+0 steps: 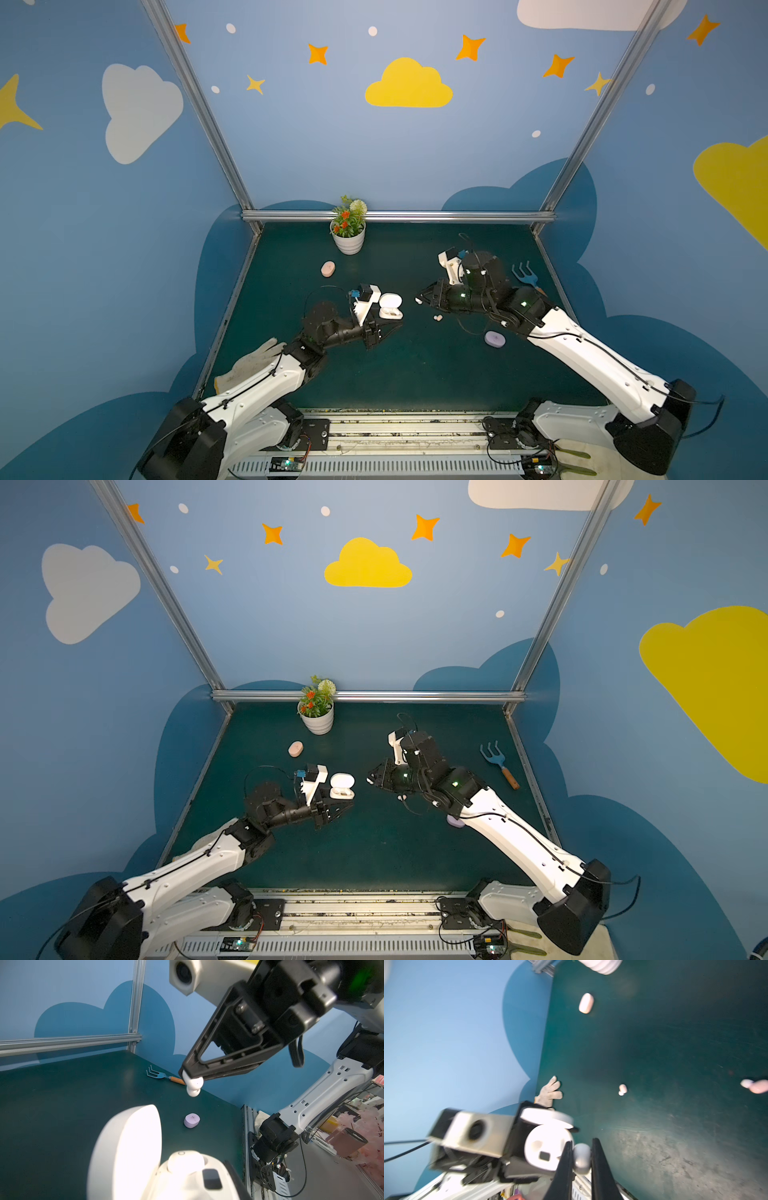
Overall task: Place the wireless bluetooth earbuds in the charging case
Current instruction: 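Lift the earbud and carry it to the case in the left gripper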
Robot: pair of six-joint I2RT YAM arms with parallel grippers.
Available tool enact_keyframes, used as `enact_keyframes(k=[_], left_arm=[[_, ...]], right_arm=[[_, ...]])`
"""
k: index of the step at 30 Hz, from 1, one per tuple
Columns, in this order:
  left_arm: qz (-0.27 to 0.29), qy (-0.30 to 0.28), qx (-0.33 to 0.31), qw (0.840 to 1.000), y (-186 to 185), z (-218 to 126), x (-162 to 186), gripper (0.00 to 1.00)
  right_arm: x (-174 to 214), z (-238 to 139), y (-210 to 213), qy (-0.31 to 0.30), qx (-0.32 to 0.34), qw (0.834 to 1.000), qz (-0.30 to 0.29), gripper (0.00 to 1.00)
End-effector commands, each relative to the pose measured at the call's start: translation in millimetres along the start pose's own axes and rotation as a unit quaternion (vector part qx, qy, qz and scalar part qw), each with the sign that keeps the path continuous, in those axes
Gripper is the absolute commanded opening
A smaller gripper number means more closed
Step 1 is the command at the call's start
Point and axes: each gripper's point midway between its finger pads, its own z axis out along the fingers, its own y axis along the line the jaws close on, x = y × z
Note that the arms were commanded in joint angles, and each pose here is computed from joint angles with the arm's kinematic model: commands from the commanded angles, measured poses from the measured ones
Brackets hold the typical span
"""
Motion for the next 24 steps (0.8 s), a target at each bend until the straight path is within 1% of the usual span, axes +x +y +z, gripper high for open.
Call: enact_keyframes(k=[1, 5, 9, 15, 24], left_arm=[[0.052, -0.046, 0.038, 0.997, -14.5, 8.9, -30.6, 0.21], [0.064, -0.066, 0.062, 0.994, -19.6, 22.6, -35.4, 0.20], [0.067, -0.076, 0.088, 0.991, -22.8, 35.3, -40.3, 0.20], [0.074, -0.084, 0.110, 0.988, -28.5, 42.8, -45.6, 0.20], [0.084, -0.089, 0.114, 0.986, -35.7, 39.0, -48.9, 0.20]], right_arm=[[-2.1, -12.1, 22.2, -0.006, -0.048, 0.999, -0.017, 0.11], [0.5, -16.5, 36.8, -0.007, -0.083, 0.996, -0.021, 0.11], [4.5, -18.3, 48.7, -0.005, -0.103, 0.994, -0.035, 0.11], [13.1, -9.4, 46.3, 0.008, -0.101, 0.994, -0.035, 0.11], [15.5, -3.3, 43.5, 0.012, -0.100, 0.994, -0.031, 0.11]])
